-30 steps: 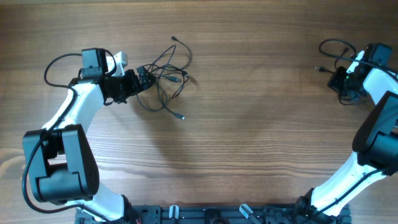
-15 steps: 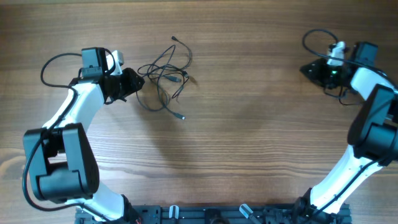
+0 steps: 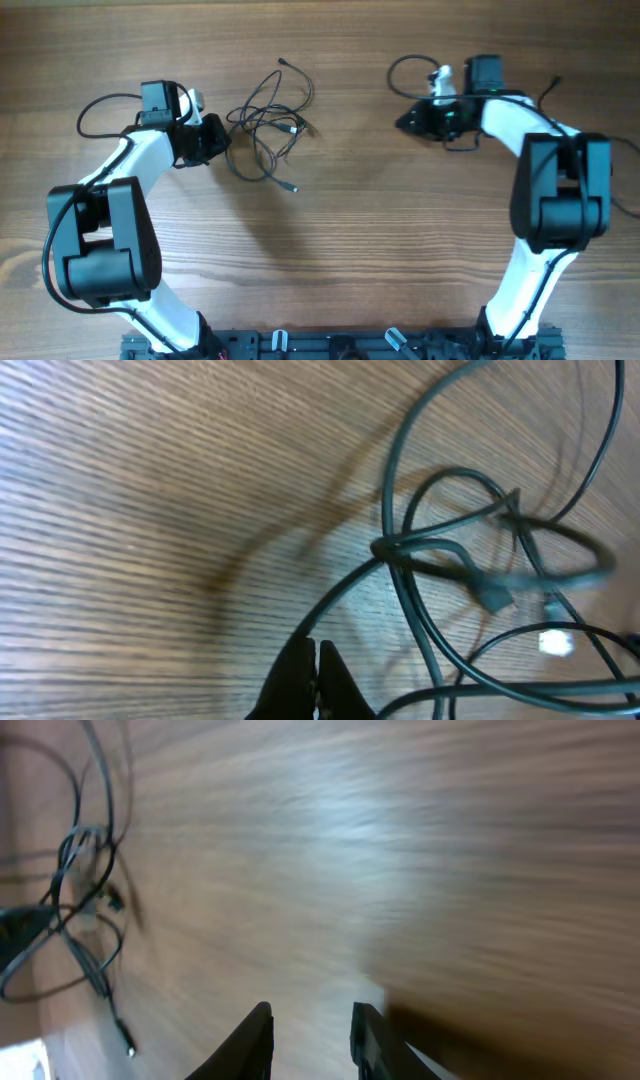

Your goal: Untangle cables

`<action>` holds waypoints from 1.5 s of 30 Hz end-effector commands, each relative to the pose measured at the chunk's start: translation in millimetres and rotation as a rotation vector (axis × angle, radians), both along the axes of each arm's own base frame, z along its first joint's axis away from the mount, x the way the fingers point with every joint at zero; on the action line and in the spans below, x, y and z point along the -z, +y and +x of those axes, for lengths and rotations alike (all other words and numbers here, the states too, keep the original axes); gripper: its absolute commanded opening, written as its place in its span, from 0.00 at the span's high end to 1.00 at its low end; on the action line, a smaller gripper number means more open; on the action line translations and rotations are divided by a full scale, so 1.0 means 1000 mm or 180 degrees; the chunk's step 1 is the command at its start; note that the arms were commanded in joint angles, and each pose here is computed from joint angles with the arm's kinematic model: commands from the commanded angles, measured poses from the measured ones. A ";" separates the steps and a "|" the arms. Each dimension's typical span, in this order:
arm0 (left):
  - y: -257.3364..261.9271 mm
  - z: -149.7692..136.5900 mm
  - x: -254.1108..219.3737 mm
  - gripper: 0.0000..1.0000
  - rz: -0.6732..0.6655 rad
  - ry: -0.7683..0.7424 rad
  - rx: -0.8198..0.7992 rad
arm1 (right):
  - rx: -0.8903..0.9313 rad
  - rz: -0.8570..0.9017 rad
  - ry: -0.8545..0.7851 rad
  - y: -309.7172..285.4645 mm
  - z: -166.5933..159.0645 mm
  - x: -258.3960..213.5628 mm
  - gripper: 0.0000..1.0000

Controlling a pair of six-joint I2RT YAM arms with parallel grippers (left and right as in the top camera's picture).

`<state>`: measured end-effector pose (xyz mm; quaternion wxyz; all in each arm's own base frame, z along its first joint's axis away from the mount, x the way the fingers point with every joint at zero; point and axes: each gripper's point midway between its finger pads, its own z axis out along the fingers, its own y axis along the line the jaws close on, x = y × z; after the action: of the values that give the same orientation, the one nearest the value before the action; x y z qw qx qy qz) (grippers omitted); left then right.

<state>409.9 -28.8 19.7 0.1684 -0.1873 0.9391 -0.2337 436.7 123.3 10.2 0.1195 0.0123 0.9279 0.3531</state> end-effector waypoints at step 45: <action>-0.013 0.054 -0.028 0.08 0.1086 -0.1125 0.0828 | -0.0202 -0.0770 0.0099 0.095 -0.033 0.036 0.66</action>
<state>465.9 -35.0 51.5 0.3218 -0.1000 0.9305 -0.1439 412.1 232.7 3.5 0.1103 -0.0412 0.9484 0.2943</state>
